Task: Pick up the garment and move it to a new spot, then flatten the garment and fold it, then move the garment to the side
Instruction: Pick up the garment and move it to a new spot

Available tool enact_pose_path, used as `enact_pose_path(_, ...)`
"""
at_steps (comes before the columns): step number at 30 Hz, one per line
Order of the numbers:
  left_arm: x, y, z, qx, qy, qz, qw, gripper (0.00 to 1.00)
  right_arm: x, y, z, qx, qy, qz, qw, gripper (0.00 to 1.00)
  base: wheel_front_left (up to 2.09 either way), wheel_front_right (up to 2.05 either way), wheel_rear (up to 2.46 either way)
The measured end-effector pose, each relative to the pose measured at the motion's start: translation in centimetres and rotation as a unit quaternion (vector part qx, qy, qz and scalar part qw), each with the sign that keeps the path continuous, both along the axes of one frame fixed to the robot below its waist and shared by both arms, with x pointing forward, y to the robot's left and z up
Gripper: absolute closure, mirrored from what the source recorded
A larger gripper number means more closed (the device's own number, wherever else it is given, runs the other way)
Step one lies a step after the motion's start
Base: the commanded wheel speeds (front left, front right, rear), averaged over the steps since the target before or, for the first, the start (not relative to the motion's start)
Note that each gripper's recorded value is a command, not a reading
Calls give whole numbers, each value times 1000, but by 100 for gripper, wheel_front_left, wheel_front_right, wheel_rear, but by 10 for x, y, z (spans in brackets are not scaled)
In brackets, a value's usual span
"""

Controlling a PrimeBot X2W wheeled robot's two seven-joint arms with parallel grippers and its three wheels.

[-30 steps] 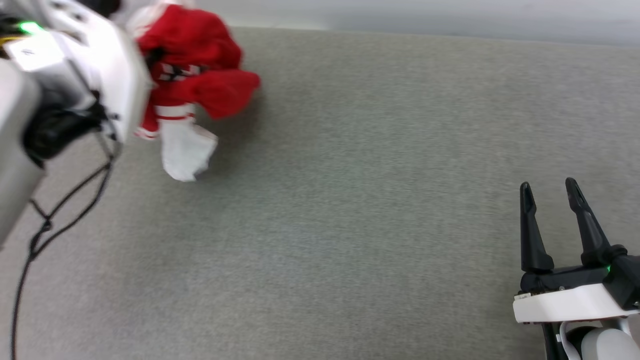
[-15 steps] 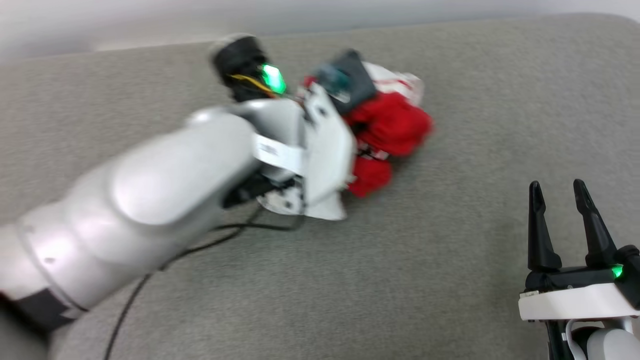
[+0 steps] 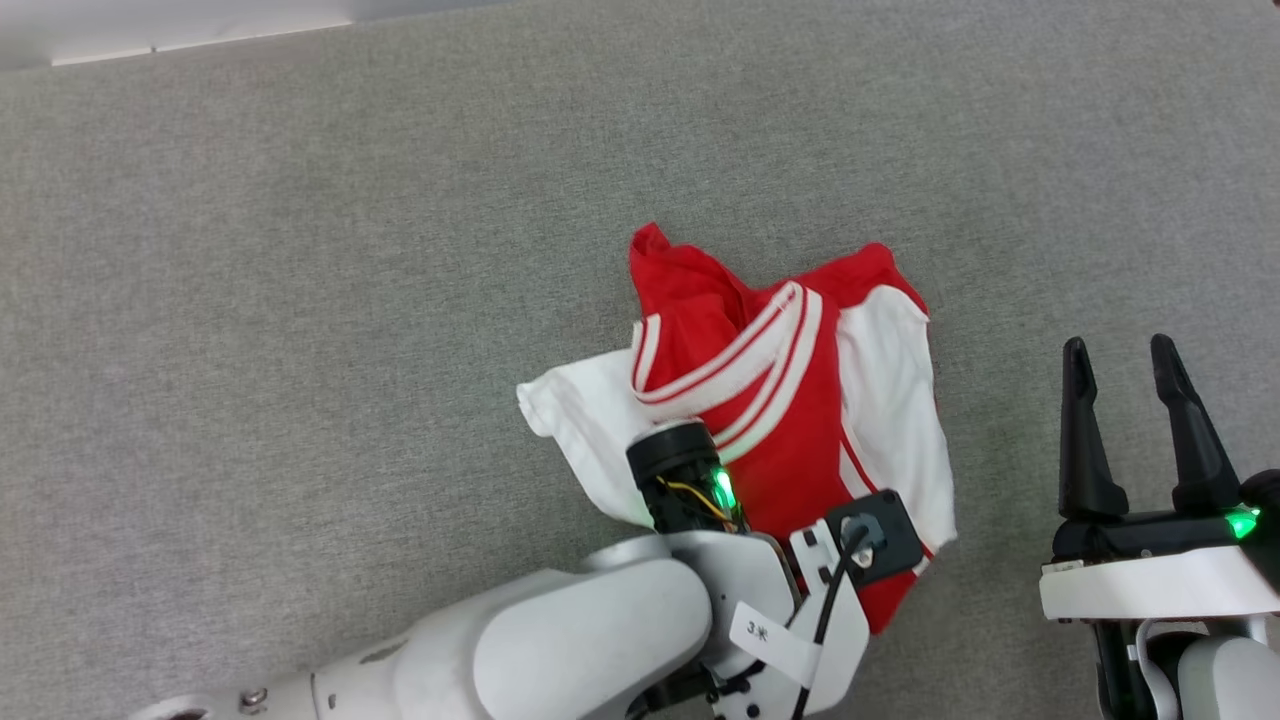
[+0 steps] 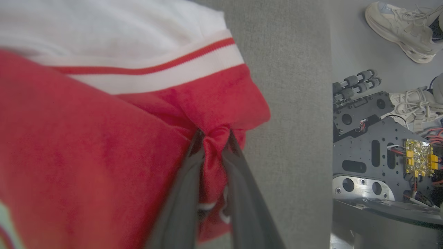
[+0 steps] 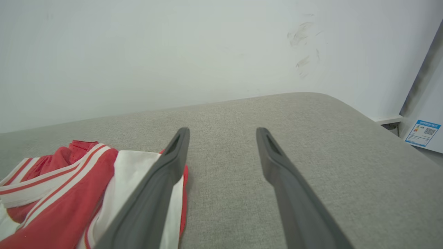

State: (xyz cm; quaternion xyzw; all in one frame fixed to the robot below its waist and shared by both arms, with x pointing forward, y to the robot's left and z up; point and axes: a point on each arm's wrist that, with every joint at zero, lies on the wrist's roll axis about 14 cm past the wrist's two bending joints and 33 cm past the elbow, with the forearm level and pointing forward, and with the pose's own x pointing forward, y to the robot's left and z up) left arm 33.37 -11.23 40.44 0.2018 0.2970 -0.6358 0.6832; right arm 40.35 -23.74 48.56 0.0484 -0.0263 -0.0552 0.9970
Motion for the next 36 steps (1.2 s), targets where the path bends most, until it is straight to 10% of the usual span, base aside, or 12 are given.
enact_pose_path(5,-6,-3,4,-27,10,10,1000,100,2,1,-2,0,2,2,1000,0,0,0,0)
enact_pose_path(6,-3,-5,9,-42,2,15,999,2,2,2,-1,0,1,4,1000,0,0,0,0)
enact_pose_path(12,39,-19,77,-203,-79,62,974,0,-7,6,7,-2,-9,8,1000,0,0,0,0)
enact_pose_path(18,93,13,145,-323,-194,180,909,0,-17,12,20,-8,-23,18,1000,0,0,0,0)
enact_pose_path(36,102,232,172,-281,-378,525,709,0,-28,39,41,-6,-55,58,997,0,0,0,0)
